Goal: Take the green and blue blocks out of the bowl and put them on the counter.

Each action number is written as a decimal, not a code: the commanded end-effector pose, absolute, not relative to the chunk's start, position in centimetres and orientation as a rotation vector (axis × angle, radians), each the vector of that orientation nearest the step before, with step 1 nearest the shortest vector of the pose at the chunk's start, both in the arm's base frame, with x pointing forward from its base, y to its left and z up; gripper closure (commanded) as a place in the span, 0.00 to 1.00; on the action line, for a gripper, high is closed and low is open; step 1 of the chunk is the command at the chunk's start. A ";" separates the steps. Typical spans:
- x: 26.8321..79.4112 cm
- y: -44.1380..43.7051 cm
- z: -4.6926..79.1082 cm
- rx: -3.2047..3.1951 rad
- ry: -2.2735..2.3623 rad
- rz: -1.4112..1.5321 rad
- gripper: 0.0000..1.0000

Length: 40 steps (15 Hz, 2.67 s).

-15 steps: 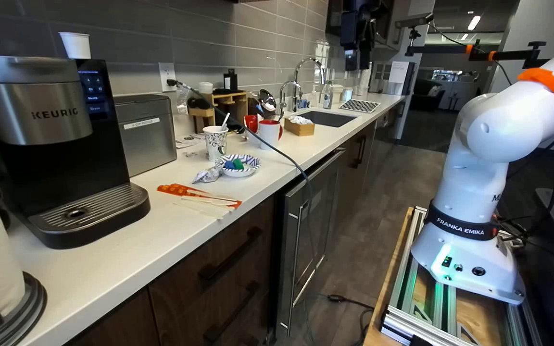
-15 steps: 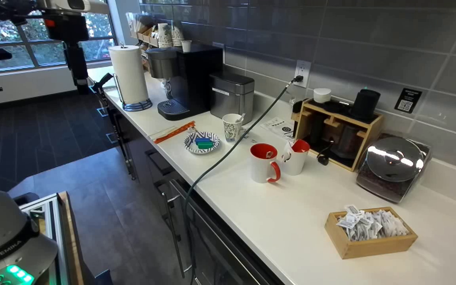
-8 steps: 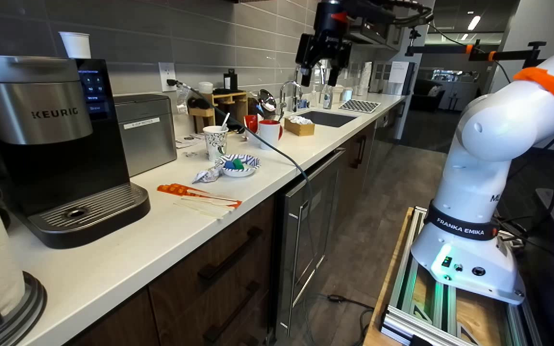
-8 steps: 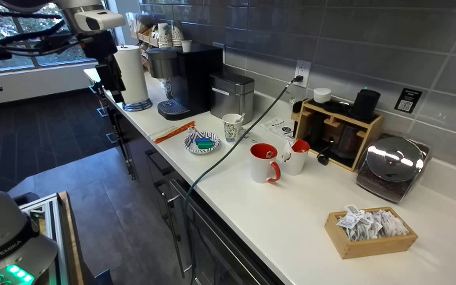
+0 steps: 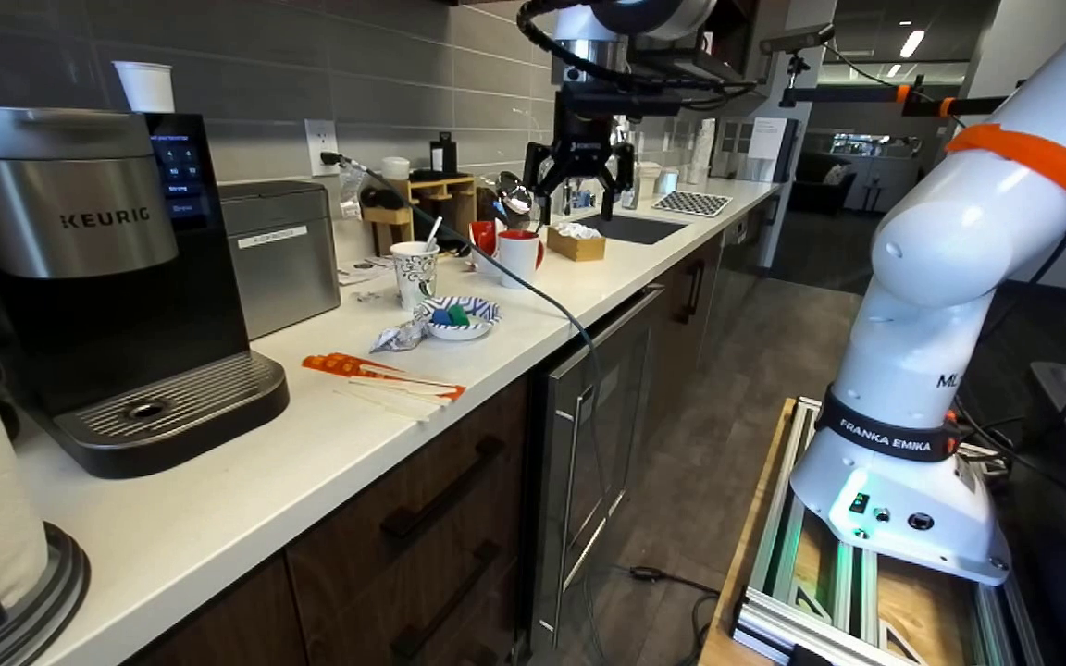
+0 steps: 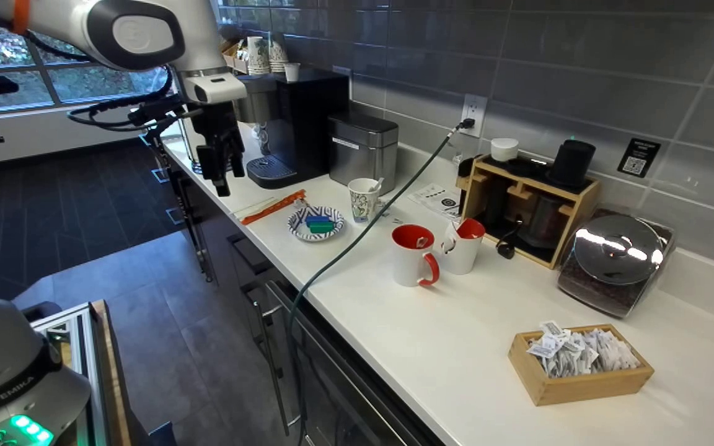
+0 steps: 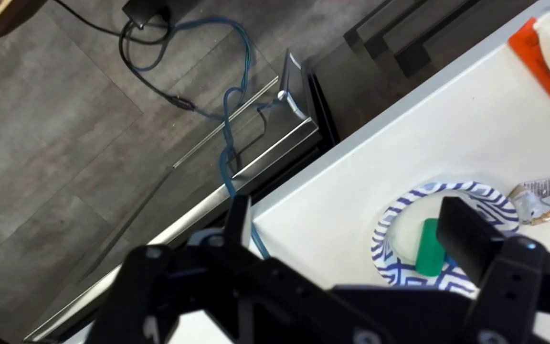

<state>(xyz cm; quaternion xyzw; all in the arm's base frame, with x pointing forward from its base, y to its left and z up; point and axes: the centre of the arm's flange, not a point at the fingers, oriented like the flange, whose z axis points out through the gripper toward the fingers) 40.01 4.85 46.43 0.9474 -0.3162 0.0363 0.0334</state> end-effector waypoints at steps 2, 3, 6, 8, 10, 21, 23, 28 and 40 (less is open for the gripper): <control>41.1 4.3 45.4 2.946 -0.971 0.046 0.00; 41.4 4.2 45.3 2.951 -0.972 0.033 0.00; 43.8 4.8 44.0 2.961 -0.919 0.190 0.00; 46.0 4.6 43.0 2.982 -0.920 0.295 0.00; 48.2 4.3 41.6 3.007 -0.963 0.327 0.00; 57.8 4.5 35.7 3.097 -1.019 0.248 0.00; 56.2 4.4 35.9 3.088 -1.008 0.297 0.00; 57.7 4.4 34.4 3.092 -1.047 0.249 0.00; 60.4 3.3 29.8 3.075 -1.163 0.139 0.38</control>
